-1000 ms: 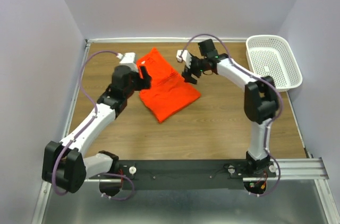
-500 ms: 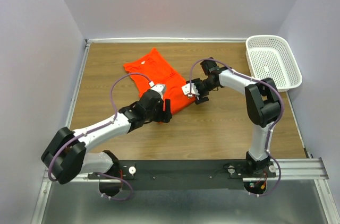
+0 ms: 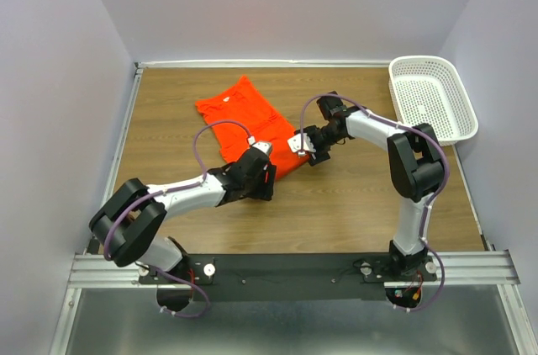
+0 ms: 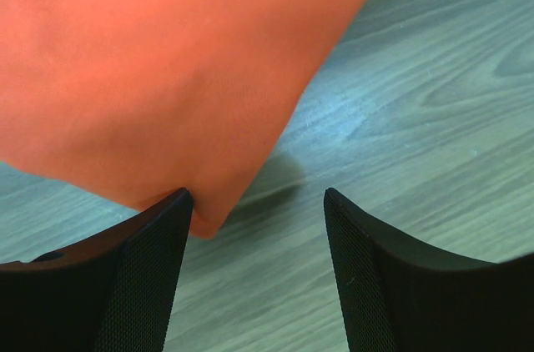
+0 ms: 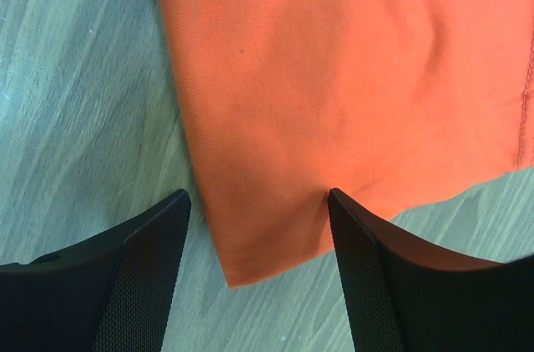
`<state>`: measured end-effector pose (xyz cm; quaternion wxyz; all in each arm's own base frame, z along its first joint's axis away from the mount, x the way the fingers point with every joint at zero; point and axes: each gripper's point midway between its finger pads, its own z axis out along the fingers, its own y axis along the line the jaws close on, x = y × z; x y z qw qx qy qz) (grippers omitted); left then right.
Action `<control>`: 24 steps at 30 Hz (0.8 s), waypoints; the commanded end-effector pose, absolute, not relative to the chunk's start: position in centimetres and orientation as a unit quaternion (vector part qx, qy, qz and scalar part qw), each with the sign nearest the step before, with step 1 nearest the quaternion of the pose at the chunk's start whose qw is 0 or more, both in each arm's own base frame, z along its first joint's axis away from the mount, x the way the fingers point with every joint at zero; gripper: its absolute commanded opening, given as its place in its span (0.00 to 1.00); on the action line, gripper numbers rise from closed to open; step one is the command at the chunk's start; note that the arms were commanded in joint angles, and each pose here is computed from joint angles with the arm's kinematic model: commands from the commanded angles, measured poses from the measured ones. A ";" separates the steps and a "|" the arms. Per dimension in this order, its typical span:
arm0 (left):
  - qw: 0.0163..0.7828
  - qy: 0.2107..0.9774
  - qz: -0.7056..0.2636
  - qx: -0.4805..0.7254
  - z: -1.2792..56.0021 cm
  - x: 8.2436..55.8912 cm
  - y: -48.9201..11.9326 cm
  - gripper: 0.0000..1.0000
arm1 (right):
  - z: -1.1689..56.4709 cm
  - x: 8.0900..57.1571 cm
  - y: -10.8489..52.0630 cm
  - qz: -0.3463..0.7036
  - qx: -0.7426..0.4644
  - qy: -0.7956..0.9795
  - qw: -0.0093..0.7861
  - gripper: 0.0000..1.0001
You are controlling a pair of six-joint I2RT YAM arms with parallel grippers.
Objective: Fold and stack the t-shirts
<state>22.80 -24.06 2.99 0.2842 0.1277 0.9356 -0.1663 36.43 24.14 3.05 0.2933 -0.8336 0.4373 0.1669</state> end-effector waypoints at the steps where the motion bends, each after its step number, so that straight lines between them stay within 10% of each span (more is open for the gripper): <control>1: 0.314 0.935 -0.125 0.105 3.6 24.1 -23.2 0.73 | 1.4 35.2 23.6 0.186 -0.836 0.444 0.265 0.74; 24: 0.269 0.955 -0.057 0.114 0.7 23.0 -22.3 0.59 | 2.1 36.3 22.8 0.180 -0.823 0.468 0.265 0.67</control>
